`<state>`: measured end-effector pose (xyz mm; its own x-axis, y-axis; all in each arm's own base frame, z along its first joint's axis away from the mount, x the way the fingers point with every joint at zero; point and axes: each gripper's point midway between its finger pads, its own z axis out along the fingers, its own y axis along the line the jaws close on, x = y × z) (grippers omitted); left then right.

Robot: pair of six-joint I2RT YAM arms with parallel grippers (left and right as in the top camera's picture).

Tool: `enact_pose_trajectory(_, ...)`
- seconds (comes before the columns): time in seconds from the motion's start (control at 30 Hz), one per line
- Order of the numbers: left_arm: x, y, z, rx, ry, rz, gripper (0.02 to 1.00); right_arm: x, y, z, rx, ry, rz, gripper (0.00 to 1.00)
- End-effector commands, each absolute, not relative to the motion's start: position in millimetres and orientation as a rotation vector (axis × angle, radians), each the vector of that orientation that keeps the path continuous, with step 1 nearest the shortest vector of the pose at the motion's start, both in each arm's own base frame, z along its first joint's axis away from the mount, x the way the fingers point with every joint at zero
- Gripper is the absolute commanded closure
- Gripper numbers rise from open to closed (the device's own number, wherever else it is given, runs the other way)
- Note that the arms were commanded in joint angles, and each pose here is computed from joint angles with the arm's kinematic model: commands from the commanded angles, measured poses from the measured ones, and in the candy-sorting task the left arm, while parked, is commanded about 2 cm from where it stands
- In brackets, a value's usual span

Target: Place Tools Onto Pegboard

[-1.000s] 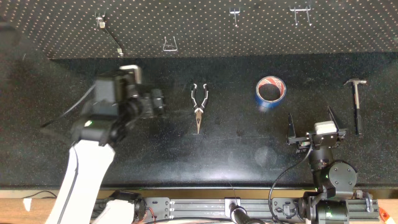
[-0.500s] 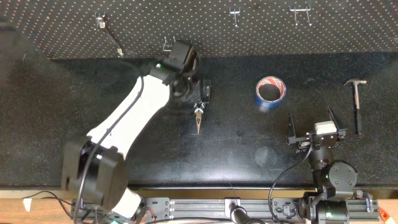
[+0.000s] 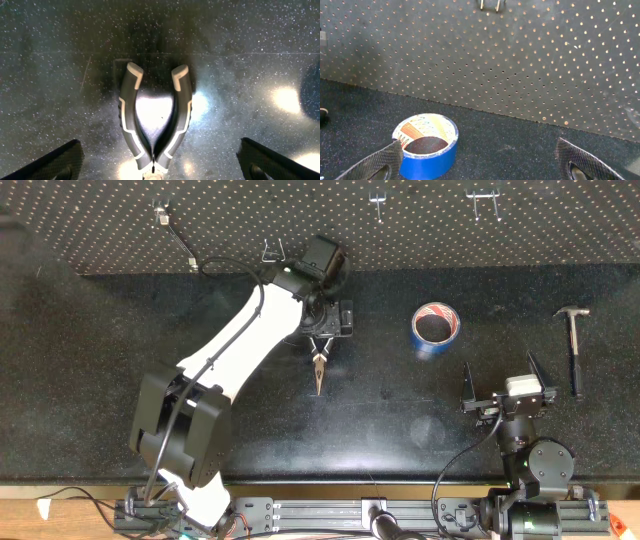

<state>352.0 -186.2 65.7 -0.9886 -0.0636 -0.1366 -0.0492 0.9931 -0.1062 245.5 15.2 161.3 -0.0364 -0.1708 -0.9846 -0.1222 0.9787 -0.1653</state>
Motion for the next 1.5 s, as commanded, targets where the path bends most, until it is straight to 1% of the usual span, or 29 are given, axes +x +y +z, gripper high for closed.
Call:
enact_pose_trajectory(0.03, 357, -186, 58, -0.125, 2.996, -0.103, 0.02, 245, 13, 161, -0.223, 1.612, -0.055, 0.005)
enact_pose_trajectory(0.2, 354, -188, 50, -0.123, 3.026, -0.105, 0.023, 245, 13, 161, -0.223, 1.612, -0.055, 0.007)
enact_pose_trajectory(0.33, 353, -188, 46, -0.073, 3.039, -0.104, 0.023, 245, 13, 161, -0.223, 1.612, -0.055, 0.005)
enact_pose_trajectory(0.47, 354, -189, 47, -0.004, 3.036, -0.108, 0.02, 245, 13, 161, -0.223, 1.612, -0.055, 0.005)
enact_pose_trajectory(0.87, 359, -184, 47, 0.055, 3.031, -0.125, 0.025, 245, 13, 161, -0.223, 1.612, -0.055, 0.005)
enact_pose_trajectory(1.27, 359, -181, 38, 0.036, 3.053, -0.126, 0.023, 245, 13, 161, -0.223, 1.612, -0.055, 0.005)
enact_pose_trajectory(1.5, 360, -181, 34, -0.009, 3.057, -0.12, 0.023, 245, 13, 161, -0.223, 1.612, -0.055, 0.007)
